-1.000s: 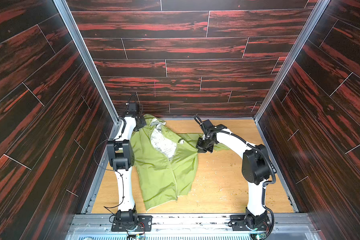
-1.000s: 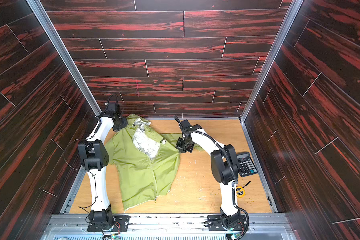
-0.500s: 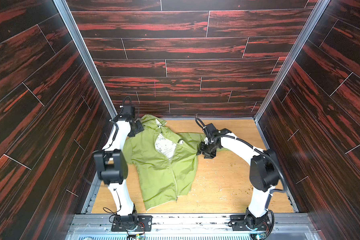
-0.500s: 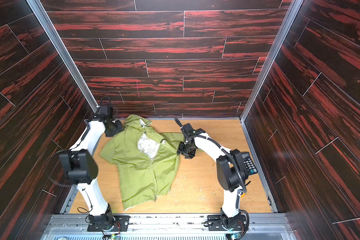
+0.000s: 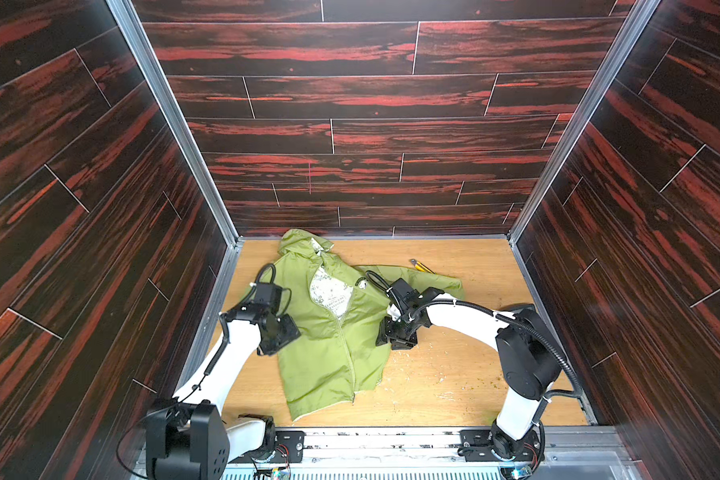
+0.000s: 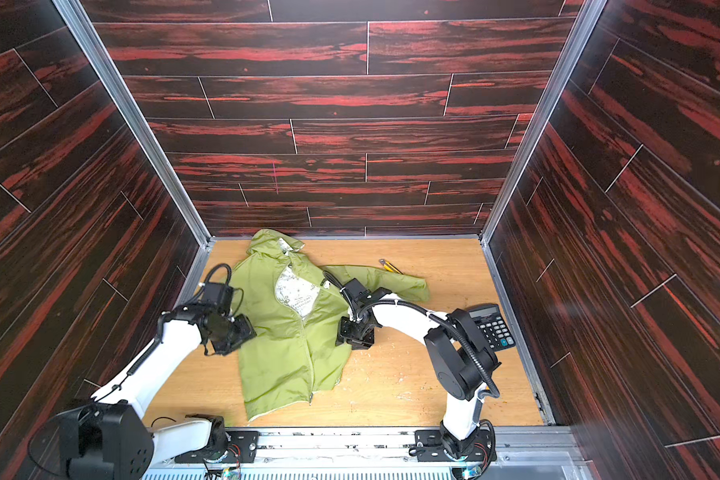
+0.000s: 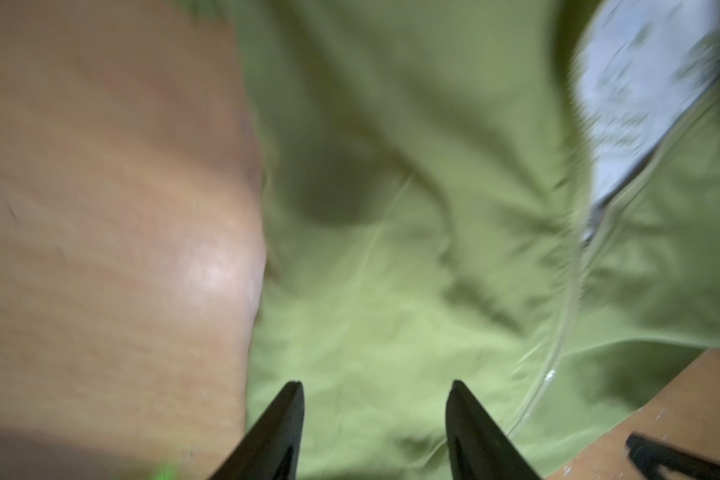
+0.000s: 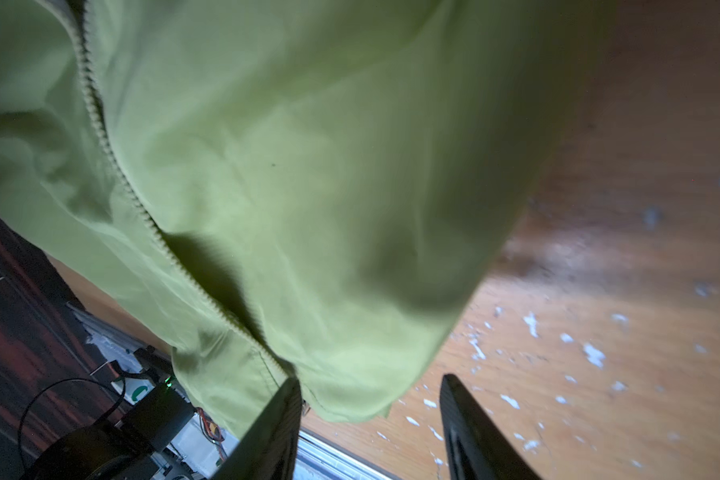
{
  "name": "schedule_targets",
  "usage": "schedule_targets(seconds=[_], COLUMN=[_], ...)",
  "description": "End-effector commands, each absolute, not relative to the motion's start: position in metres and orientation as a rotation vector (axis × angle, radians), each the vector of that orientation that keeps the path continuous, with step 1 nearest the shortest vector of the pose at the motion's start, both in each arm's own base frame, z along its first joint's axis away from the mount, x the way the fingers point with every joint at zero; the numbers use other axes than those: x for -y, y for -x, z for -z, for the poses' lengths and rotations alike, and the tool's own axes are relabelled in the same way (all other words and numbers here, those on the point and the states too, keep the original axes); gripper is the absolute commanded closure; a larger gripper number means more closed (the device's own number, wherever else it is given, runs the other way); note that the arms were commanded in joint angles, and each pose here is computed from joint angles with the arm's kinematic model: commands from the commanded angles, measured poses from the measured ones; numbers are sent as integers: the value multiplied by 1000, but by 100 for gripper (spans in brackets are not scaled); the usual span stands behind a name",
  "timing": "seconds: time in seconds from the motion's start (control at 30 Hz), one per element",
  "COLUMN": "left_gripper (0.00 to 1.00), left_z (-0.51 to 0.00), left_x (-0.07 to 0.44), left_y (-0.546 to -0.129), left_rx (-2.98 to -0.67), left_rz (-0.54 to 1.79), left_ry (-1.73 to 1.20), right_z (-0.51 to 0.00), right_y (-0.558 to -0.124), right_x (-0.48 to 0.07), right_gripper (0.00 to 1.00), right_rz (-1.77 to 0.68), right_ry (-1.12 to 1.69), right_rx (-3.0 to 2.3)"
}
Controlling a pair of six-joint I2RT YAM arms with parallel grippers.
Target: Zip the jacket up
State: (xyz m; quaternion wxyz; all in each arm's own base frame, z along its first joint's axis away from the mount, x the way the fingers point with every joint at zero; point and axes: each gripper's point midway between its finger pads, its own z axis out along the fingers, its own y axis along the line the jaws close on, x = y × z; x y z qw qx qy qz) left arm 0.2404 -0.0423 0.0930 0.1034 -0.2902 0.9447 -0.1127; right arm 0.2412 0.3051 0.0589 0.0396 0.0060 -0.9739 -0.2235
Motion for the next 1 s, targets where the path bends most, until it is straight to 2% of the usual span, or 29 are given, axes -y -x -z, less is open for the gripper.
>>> schedule_targets(seconds=[0.0, 0.17, 0.27, 0.4, 0.5, 0.53, 0.67, 0.87, 0.9, 0.97], left_gripper=[42, 43, 51, 78, 98, 100, 100, 98, 88, 63], left_z=[-79, -49, -34, -22, -22, -22, -25, -34, -36, -39], left_x=[45, 48, 48, 46, 45, 44, 45, 45, 45, 44], left_y=[-212, -195, -194, -193, -194, -195, -201, -201, -201, -200], left_rx=[-2819, -2874, -2896, -2925, -2926, -2920, -2904, -2920, -2921, -2925], left_rz=[353, 353, 346, 312, 297, 295, 308, 301, 298, 294], left_ry=[960, 997, 1010, 1013, 1000, 997, 984, 964, 962, 960], right_z=[-39, -28, -23, -17, -19, -22, -37, -37, -35, -32], right_y=[-238, -233, -231, -228, -225, -225, -229, -223, -222, -220], right_x=[-310, -310, -309, -306, -302, -300, -295, -286, -285, -285], right_gripper=[44, 49, 55, 65, 65, 64, 53, 45, 44, 43], right_rz=[672, 674, 667, 656, 655, 654, 656, 644, 645, 652], right_ry=[8, 27, 30, 49, 62, 62, 77, 131, 139, 146], right_rx=[2943, 2925, 2921, 2912, 2924, 2932, 2980, 2991, 2989, 2983])
